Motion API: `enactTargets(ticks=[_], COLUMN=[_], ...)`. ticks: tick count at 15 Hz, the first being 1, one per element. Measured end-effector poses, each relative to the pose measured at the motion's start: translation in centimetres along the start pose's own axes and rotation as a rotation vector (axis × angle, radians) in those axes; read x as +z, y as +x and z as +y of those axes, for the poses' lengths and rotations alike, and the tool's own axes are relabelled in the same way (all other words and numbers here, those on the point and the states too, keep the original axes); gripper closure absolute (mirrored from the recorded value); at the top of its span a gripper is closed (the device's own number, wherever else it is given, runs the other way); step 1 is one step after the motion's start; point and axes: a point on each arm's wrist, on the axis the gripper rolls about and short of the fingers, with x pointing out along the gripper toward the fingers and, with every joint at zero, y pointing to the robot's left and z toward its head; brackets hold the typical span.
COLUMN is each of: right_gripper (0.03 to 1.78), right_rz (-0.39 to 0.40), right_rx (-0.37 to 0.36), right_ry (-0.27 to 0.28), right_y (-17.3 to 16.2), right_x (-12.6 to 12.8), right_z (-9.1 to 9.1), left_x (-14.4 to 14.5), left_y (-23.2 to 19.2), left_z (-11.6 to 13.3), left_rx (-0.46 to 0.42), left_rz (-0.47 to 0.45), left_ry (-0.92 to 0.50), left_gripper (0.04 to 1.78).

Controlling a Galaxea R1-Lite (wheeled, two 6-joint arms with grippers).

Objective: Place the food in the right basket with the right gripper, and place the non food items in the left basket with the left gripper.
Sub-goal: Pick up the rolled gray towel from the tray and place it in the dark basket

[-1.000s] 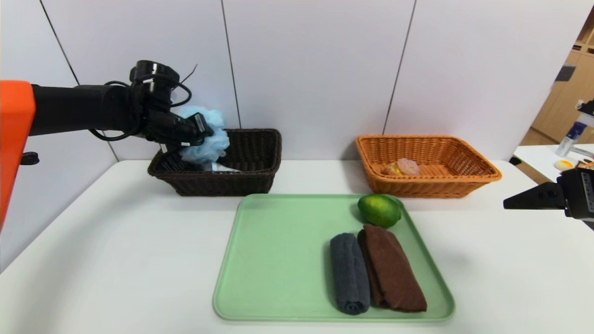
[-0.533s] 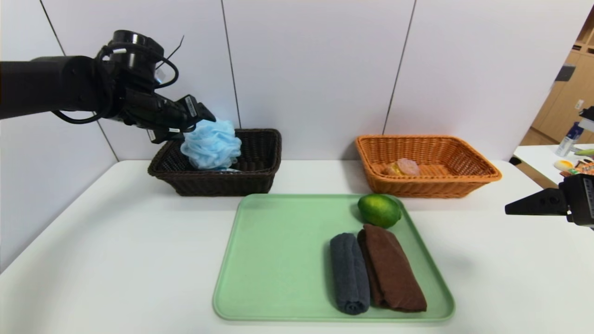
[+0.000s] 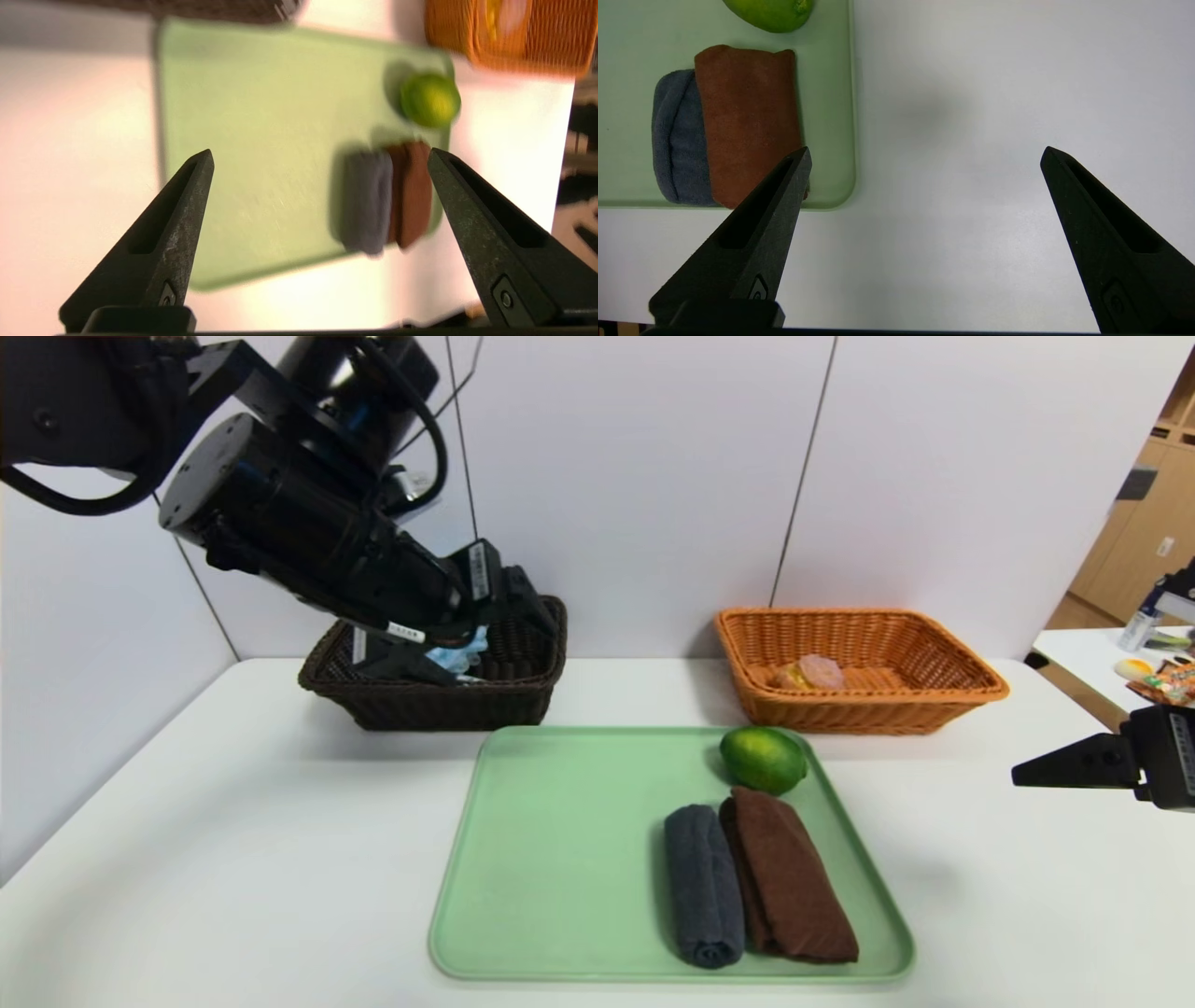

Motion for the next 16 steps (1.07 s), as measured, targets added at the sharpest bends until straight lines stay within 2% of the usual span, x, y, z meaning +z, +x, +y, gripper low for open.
enactTargets(ticks=[3, 6, 9, 12, 16], right_gripper=[0.11, 0.11, 0.11, 0.11, 0.11], right_rz=[0.021, 0.030, 0.038, 0.052, -0.026], right_rx=[0.002, 0.006, 0.013, 0.020, 0.033], right_ry=[0.001, 0.002, 0.002, 0.003, -0.002], right_y=[0.2, 0.3, 0.5, 0.8, 1.5], right_x=[-0.7, -0.9, -1.1, -1.5, -1.6], right_z=[-0.1, -0.2, -0.2, -0.2, -0.3], left_x=[-3.8, -6.6, -9.3, -11.5, -12.8], left_y=[1.0, 3.3, 6.6, 9.5, 12.3], left_z=[-3.5, -5.6, -7.1, -8.2, -8.2], left_rx=[-0.041, -0.023, 0.064, 0.091, 0.134], left_rz=[0.127, 0.217, 0.236, 0.271, 0.311], left_ry=[0.076, 0.142, 0.222, 0.280, 0.303], left_gripper=[0.18, 0.15, 0.15, 0.14, 0.13])
